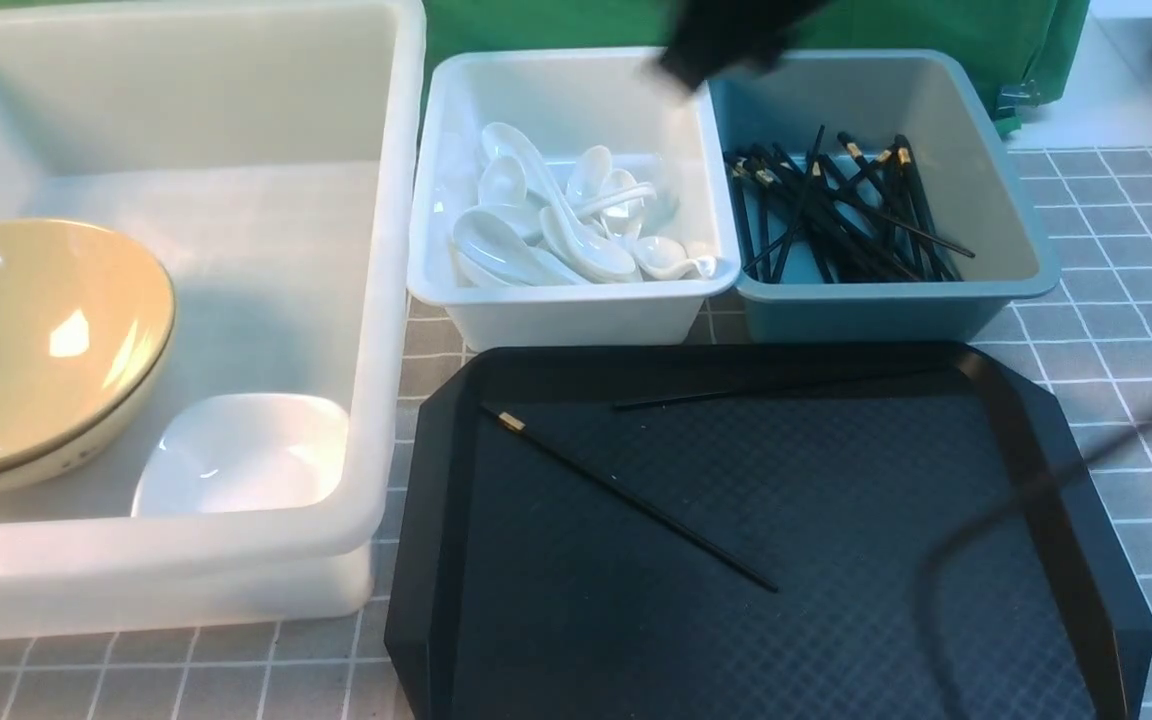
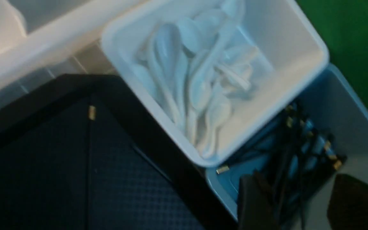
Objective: On grey table put chopsticks spoon bowls plates into blue grey white boxes.
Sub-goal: 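Grasp the chopsticks lying on the black tray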
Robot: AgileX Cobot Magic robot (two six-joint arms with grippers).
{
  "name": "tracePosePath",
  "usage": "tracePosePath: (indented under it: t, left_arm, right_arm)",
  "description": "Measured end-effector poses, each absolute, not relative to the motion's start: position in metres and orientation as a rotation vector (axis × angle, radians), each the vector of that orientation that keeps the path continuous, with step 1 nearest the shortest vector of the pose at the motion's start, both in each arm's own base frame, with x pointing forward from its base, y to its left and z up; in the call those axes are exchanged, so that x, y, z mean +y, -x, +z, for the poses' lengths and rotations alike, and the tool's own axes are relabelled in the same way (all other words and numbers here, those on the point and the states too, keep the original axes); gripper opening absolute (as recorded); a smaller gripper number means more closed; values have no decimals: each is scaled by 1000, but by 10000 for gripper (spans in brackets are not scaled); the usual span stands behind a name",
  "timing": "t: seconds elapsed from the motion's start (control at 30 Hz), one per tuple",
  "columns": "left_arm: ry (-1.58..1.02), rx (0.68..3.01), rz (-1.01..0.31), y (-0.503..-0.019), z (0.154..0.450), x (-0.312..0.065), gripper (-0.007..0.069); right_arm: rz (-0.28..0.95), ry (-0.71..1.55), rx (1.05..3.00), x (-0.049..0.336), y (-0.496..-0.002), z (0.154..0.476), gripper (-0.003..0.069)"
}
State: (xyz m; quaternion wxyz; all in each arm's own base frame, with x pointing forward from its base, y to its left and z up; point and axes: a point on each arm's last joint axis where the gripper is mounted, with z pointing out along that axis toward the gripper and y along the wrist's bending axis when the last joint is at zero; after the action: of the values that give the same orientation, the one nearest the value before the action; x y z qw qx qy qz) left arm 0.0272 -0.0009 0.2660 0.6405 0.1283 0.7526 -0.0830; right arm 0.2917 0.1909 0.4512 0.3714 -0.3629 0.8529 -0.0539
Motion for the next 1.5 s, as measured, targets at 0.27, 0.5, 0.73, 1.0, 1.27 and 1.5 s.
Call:
tracePosePath:
  t: [0.27,0.5,0.73,1.0,1.27,1.5]
  left_arm:
    - [-223,1975,-276,-38,286,-9,-8]
    - [-592,2307,-460,-90,342,-61,-8]
    - [-767,2429,-731,-163,373,-117,-8]
    - [-910,2647,-469,-229,336,-209,-8]
    - [-954,2820,-84,-285,262,-279,35]
    - [-815,2888,-25,-322,217,-307,253]
  right_arm:
    - [-220,850,2454,125,-247,391,274]
    - [-202,835,2531,101,-204,332,233]
    - [-172,778,2530,81,-172,310,230]
    - [-109,679,2379,59,-137,317,230]
    - [-120,619,2324,49,-127,325,232]
    - [-132,617,2348,46,-123,317,235]
